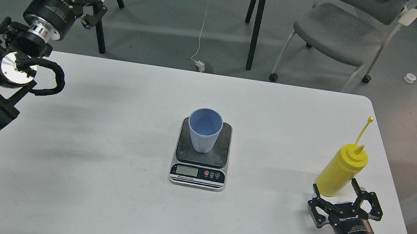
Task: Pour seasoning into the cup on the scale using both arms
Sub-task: 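Move the right gripper to the yellow squeeze bottle and grasp it, then lift the yellow bottle with the right gripper over the cup, then tilt the bottle nozzle down into the cup with the right gripper, then raise the bottle away from the cup with the right gripper, then lower the yellow bottle upright onto the table with the right gripper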
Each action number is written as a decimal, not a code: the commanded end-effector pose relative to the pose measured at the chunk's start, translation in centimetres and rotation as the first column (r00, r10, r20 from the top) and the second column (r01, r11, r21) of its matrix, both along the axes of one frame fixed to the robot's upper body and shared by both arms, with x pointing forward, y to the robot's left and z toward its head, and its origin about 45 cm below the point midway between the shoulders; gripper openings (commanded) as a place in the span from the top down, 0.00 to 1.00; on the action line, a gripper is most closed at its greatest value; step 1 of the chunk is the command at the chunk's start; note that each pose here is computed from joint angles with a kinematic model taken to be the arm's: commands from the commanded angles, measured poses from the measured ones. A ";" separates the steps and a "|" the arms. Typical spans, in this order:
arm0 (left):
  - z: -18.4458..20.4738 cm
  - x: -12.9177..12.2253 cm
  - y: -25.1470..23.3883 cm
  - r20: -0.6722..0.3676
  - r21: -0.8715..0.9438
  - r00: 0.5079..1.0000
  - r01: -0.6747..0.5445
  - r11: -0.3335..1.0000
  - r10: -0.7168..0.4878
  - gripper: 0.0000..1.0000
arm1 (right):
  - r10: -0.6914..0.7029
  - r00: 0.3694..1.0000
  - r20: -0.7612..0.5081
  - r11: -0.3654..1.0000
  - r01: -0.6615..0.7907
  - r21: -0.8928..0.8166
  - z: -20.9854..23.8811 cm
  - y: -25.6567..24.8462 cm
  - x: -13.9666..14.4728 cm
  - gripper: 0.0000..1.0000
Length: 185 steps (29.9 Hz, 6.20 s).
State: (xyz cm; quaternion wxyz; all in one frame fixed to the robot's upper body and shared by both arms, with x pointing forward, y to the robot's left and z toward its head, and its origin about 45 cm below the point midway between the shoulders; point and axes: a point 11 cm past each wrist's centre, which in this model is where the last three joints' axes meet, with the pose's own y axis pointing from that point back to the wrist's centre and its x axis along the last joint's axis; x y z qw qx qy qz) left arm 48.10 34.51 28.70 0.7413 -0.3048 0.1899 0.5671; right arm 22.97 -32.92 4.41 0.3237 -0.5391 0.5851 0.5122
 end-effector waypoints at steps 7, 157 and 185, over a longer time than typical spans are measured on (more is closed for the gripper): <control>0.1 0.0 0.1 0.001 0.003 1.000 -0.003 1.000 0.003 0.01 | -0.032 0.999 0.017 0.999 0.032 -0.007 0.5 -1.0 0.4 0.01; -4.9 -4.3 3.0 -0.063 -0.042 0.998 -0.021 0.999 0.018 0.01 | 0.135 0.986 0.099 0.982 -0.120 -0.149 2.8 2.1 5.7 0.49; -3.4 -4.4 2.9 -0.048 -0.017 0.999 -0.015 1.000 0.014 0.01 | 0.030 0.999 0.033 0.992 -0.025 -0.123 0.4 0.4 3.3 0.03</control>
